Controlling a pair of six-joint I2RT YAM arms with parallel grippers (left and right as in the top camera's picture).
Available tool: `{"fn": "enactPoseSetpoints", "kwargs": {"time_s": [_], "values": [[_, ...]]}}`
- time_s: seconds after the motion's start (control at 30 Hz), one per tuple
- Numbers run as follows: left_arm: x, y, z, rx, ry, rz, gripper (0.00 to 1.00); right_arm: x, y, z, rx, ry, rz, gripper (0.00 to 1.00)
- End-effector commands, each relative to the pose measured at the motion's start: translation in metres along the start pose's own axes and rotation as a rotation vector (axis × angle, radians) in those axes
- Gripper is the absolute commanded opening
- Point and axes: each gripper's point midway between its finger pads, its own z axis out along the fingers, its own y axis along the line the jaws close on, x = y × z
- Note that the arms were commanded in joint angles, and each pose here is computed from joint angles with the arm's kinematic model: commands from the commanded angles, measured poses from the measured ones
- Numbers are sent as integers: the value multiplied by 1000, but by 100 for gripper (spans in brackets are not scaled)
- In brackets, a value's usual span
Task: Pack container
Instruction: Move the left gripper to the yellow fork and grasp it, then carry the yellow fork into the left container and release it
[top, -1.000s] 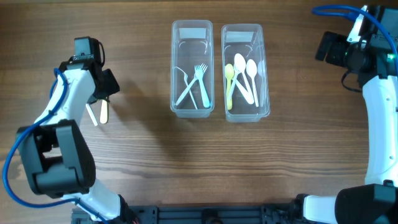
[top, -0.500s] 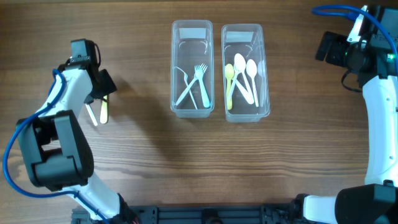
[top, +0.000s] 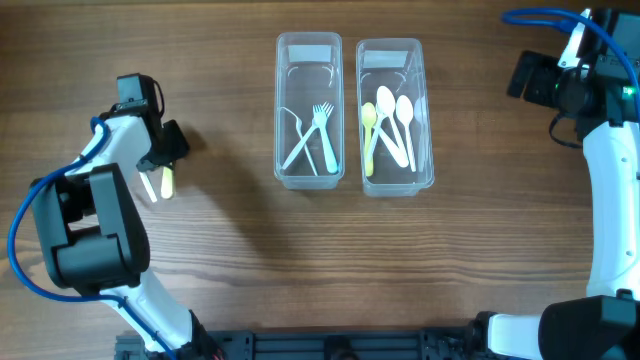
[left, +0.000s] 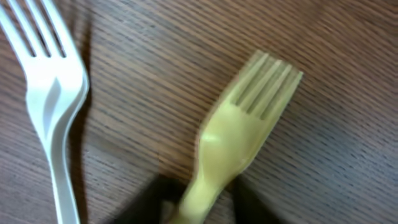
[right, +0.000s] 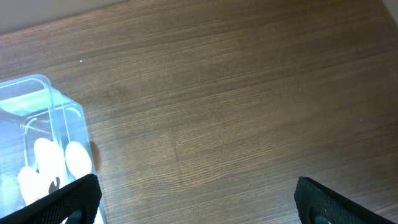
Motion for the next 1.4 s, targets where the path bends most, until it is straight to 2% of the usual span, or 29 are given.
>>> {"fn": "enactPoseSetpoints", "kwargs": {"time_s": [0.0,0.17,0.33,0.57,0.73,0.9,1.03,1.2,1.37], "values": [[21,-4,17,32,84,22,4,-1,-3,1,15,1,-5,100],[22,-4,15,34,91,22,4,-1,-3,1,15,1,-5,100],[11,-7,-8,54,48,19,4,-1,-3,2,15,1,-6,100],[-24,-18,-89,132,-110,10,4,-1,-3,2,15,1,-6,100],[-32,-36,-151,218,-246,22,4,-1,-3,2,15,1,-6,100],[-11,-86,-202,367,-311,139,4,-1,-3,2,15,1,-6,100],[16,-137,-225,459,-334,251,4,-1,-3,2,15,1,-6,100],[52,-193,-240,539,-349,397,4,-1,-3,2,15,1,-6,100],[70,-228,-245,549,-397,450,4,-1,-3,2,15,1,-6,100]]}}
